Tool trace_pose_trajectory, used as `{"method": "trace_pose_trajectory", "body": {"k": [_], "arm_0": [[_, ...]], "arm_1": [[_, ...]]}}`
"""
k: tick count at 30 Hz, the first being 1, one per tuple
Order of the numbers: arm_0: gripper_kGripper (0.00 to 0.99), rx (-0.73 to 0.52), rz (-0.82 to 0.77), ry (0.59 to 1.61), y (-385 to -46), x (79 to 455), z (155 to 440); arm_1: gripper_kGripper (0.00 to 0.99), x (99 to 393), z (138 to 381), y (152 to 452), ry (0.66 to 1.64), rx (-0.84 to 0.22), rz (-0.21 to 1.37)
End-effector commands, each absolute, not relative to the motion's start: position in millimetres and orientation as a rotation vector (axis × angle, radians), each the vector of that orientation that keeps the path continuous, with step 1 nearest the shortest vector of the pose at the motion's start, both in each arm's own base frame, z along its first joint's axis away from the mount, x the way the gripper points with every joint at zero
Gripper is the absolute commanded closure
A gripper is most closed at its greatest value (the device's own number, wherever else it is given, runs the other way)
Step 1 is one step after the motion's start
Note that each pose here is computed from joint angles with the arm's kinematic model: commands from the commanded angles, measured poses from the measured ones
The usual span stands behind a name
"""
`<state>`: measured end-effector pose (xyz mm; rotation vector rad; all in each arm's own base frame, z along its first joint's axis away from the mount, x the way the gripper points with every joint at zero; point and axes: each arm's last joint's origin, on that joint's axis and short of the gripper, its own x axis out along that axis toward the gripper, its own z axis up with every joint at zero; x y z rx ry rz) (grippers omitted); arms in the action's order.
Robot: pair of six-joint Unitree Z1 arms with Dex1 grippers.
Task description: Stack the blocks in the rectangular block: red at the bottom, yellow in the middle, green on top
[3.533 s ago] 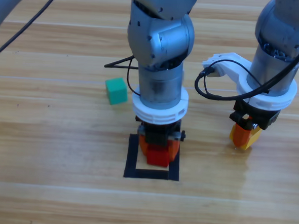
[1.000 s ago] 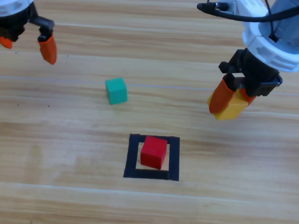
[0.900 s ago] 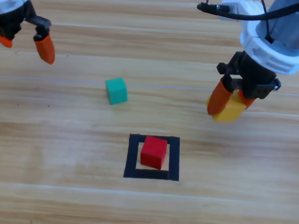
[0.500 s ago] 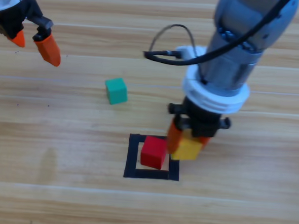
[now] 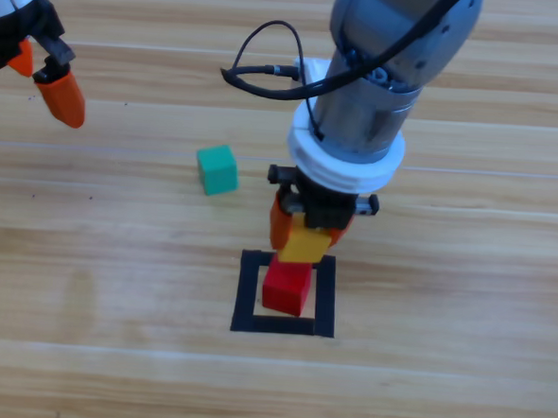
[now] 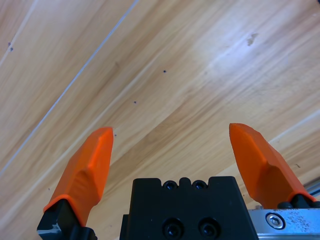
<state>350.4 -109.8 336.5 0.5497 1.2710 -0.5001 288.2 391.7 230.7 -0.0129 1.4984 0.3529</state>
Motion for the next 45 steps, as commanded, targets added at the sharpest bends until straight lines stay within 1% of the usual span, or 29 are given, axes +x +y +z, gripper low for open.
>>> {"method": "trace_pose_trajectory", "body": {"k": [1,6,10,15,17,20,27,34,41,43,45], "arm_0": [[0.000,0.472,-0.658,1.251,-96.3,356.7,334.4],[0.000,0.461,-0.709,1.248,-99.8,364.8,328.2],[0.000,0.427,-0.730,1.277,-97.9,370.4,317.7],[0.000,0.377,-0.794,1.280,-94.5,374.3,309.7],[0.000,0.377,-0.802,1.277,-94.4,378.2,307.6],[0.000,0.398,-0.813,1.272,-95.7,385.1,306.1],[0.000,0.434,-0.796,1.282,-90.6,393.0,307.2],[0.000,0.439,-0.818,1.273,-84.5,396.6,304.4],[0.000,0.458,-0.821,1.248,-83.5,402.7,313.7],[0.000,0.458,-0.816,1.252,-82.1,403.2,312.7],[0.000,0.459,-0.815,1.258,-82.1,403.7,311.0]], "arm_1": [[0.967,260.3,209.4,421.2,1.558,-0.043,0.351],[0.967,259.9,201.8,422.6,1.566,-0.050,0.330],[0.967,260.4,197.9,422.0,1.564,-0.057,0.307],[0.967,261.1,195.4,419.9,1.550,-0.061,0.259],[0.967,261.3,196.8,418.6,1.539,-0.059,0.235],[0.967,259.9,207.3,416.3,1.532,-0.021,0.219],[0.967,256.9,221.4,412.2,1.531,0.023,0.203],[0.967,257.4,217.3,413.6,1.540,0.027,0.197],[0.965,261.1,223.6,417.1,1.504,0.045,0.193],[0.965,262.8,226.2,418.4,1.485,0.052,0.188],[0.965,265.2,223.8,421.5,1.477,0.060,0.180]]}}
